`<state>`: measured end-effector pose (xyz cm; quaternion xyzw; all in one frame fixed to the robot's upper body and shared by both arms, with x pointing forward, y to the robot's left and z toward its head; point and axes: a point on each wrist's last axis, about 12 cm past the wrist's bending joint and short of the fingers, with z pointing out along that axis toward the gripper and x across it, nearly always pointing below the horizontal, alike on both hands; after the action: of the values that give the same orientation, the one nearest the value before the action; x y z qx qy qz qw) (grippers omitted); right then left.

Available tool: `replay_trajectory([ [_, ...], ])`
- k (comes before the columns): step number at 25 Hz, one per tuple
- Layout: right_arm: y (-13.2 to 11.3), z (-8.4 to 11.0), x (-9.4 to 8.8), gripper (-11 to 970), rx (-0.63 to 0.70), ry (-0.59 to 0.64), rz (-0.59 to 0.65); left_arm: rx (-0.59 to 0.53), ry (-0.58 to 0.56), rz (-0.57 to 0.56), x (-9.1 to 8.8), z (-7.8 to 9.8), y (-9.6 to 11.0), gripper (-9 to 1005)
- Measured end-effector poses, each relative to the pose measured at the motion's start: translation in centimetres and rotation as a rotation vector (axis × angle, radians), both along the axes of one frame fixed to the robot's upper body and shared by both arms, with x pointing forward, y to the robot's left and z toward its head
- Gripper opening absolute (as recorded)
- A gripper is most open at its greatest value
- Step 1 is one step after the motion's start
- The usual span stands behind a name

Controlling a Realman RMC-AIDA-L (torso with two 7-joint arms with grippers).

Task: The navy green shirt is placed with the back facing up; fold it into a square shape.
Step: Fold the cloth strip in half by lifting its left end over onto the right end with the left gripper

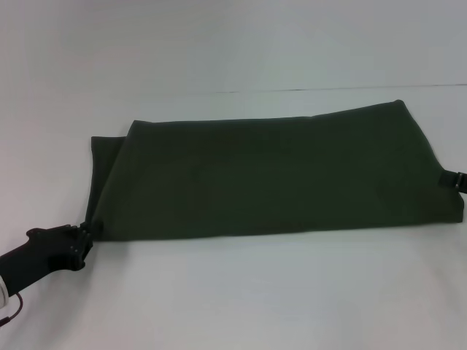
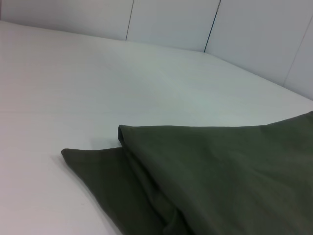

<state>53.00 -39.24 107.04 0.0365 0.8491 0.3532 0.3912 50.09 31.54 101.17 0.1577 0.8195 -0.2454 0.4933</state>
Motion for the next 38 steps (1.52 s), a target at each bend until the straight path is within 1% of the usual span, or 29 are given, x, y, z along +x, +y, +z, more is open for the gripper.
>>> replay_trajectory([
  [5, 0.1, -0.3, 0.4, 683, -0.029, 0.055, 0.002, -0.002, -0.003, 0.002, 0.0, 0.1, 0.1, 24],
  [12, -0.3, -0.9, 0.7, 683, -0.075, 0.078, -0.049, -0.003, -0.006, 0.001, -0.1, 0.2, 0.2, 23],
  [21, 0.3, -1.2, 1.0, 684, -0.090, 0.090, -0.033, -0.008, -0.007, -0.005, 0.1, 0.3, 0.0, 24],
  [32, -1.0, -1.0, 0.3, 683, -0.074, 0.080, -0.079, -0.013, -0.006, -0.006, 0.3, 0.4, 0.0, 23],
  [38, -0.3, -1.3, 0.4, 680, -0.074, 0.086, -0.062, -0.014, -0.007, -0.007, 0.3, 0.5, -0.1, 23],
])
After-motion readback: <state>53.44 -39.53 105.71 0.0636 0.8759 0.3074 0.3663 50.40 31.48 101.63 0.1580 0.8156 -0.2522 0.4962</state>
